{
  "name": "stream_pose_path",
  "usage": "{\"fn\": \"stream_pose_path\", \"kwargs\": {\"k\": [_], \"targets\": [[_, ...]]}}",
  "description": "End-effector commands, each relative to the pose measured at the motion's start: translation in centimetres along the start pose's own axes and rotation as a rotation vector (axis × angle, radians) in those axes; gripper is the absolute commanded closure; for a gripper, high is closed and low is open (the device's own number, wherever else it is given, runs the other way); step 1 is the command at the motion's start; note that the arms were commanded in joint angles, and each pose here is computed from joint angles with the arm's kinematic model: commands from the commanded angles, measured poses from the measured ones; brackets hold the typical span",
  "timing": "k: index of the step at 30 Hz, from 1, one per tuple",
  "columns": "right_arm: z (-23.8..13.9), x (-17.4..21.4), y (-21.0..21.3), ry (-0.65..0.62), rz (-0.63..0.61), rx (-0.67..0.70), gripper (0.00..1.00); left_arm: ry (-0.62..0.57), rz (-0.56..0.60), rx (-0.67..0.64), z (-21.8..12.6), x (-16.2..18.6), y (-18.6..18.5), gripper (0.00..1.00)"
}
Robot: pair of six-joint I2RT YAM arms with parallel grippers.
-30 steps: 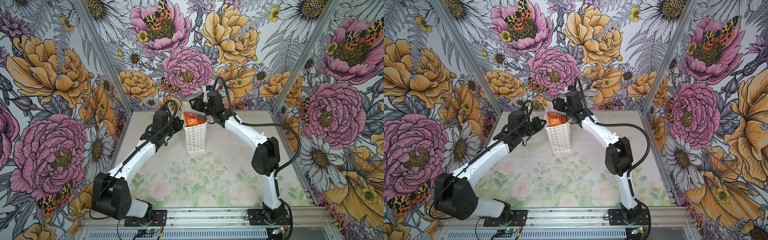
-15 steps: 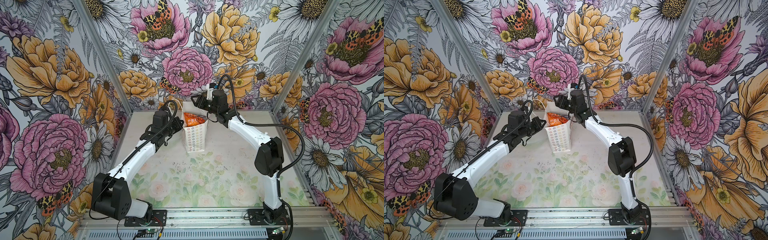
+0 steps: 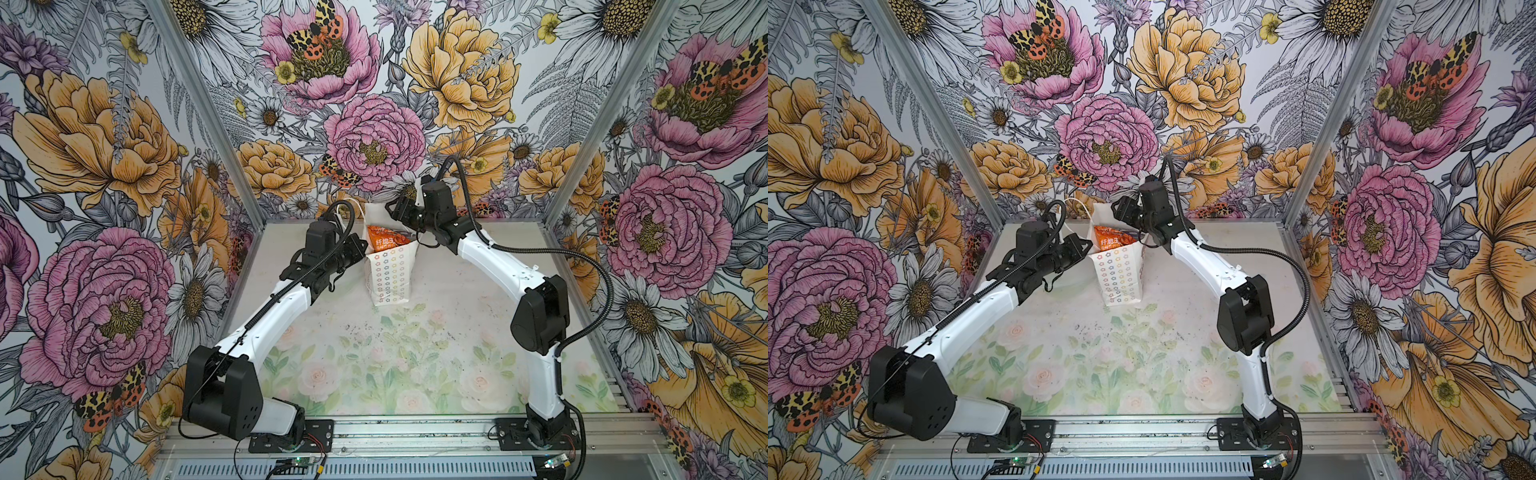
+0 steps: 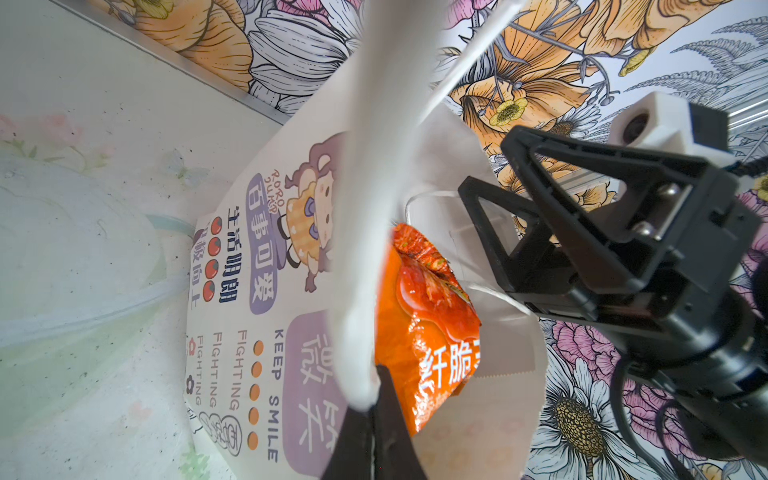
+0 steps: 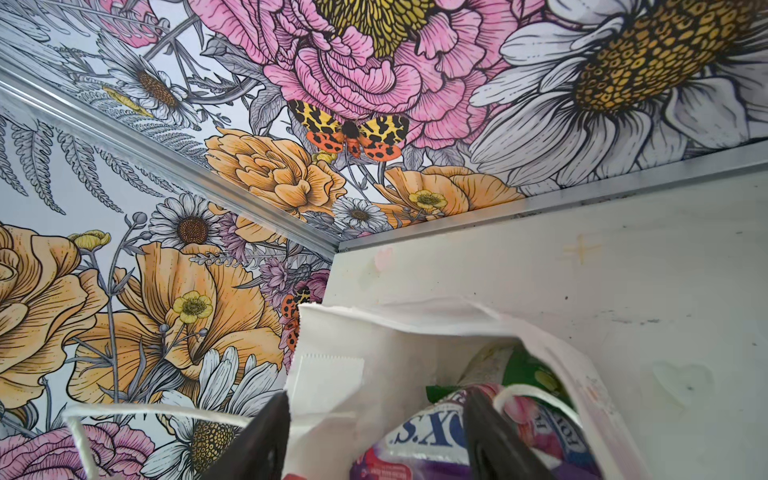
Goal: Place the snacks into the paper bag
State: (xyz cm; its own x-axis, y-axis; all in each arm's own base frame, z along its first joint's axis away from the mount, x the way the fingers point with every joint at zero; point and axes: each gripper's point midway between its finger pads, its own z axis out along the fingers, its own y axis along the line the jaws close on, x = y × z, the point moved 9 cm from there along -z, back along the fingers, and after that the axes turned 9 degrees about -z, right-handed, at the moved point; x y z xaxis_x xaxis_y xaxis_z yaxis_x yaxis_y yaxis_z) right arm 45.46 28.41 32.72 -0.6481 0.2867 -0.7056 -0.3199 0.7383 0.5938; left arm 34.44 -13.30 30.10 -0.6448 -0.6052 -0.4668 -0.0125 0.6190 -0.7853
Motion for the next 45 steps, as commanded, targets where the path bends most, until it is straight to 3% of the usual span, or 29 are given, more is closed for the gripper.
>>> {"fn": "stream_pose_path", "kwargs": {"k": [1, 18, 38, 45], "targets": [[-2.6, -1.0, 1.3, -0.01, 0.005, 0.033, 0.37, 0.013, -0.001, -0.014, -0.4, 0.3, 0.4, 0.99], [-3.9, -0.6, 0.6, 0.047, 0.005, 0.156, 0.38, 0.018, -0.001, -0.015, -0.2, 0.4, 0.3, 0.99], [-6.9, -1.6, 1.0, 0.077, -0.029, 0.186, 0.37, 0.024, 0.01, -0.014, 0.0, 0.8, -0.1, 0.99], [-6.3, -1.2, 0.5, 0.114, -0.017, 0.218, 0.37, 0.026, 0.011, -0.01, 0.0, 0.8, -0.3, 1.0]]}}
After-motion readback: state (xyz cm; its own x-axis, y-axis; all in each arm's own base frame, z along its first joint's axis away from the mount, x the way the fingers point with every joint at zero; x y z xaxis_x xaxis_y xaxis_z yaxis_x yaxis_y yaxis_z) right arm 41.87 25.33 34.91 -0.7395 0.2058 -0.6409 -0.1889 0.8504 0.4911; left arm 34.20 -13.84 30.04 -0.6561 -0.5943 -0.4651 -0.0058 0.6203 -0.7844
